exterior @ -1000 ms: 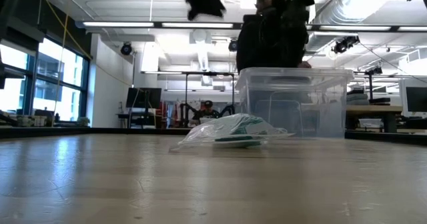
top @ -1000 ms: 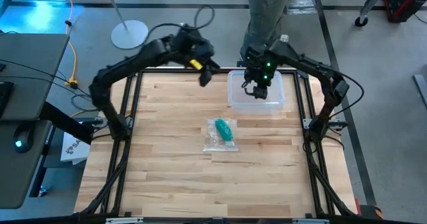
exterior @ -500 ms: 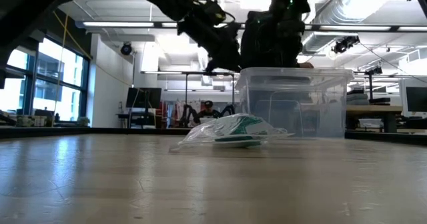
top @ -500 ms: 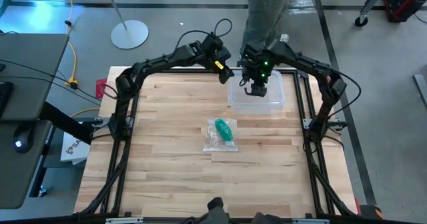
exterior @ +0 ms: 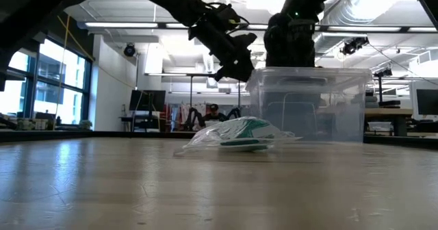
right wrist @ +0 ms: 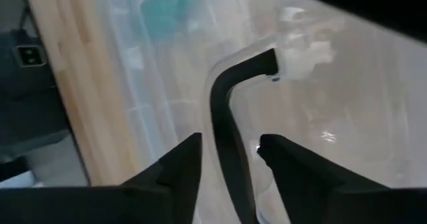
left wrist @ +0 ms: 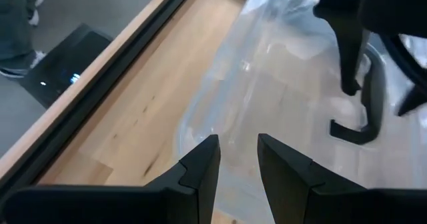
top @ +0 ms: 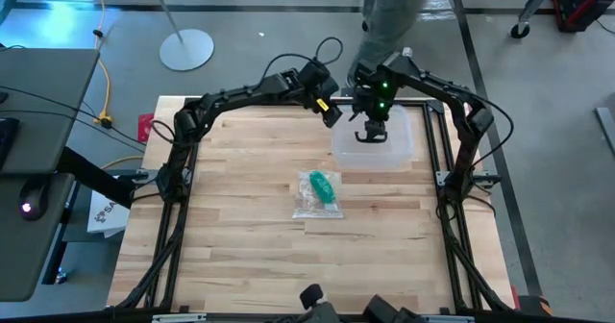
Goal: Roll bandage
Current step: Open the transparent bin
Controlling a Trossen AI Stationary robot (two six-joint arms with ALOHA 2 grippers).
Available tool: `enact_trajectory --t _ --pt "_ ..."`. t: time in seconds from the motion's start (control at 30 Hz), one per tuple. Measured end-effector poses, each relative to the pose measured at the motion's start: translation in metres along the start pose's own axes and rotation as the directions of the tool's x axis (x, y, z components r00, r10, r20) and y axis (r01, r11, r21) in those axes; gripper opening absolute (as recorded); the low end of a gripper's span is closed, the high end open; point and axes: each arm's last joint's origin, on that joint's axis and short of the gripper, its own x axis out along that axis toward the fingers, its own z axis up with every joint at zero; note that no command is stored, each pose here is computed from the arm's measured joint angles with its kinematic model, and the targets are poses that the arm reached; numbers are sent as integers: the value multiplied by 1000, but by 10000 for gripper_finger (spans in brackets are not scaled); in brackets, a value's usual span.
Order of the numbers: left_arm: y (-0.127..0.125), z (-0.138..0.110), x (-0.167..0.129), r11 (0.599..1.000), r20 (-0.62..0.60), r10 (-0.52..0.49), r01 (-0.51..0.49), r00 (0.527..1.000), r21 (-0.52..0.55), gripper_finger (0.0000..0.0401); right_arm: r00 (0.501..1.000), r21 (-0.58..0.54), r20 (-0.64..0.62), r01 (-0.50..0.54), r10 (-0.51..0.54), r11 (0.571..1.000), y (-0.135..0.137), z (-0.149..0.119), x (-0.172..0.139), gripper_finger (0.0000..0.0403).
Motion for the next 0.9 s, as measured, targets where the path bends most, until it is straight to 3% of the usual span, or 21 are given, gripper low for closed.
enact_trajectory --t 0.2,0.4,0.57,0.9 --pt "4 -1 5 999 0 49 -49 999 -3 103 998 -57 -61 -29 25 998 9 -2 4 211" --pt "9 -3 4 994 -11 108 -108 994 -18 104 995 -80 -90 -54 47 995 14 3 14 214" --pt "8 -4 -14 989 -60 146 -147 987 4 103 993 -111 -82 -98 89 989 27 6 17 214" --pt "-10 5 -76 983 -75 157 -148 985 111 103 978 -91 -176 99 -114 991 65 9 28 211"
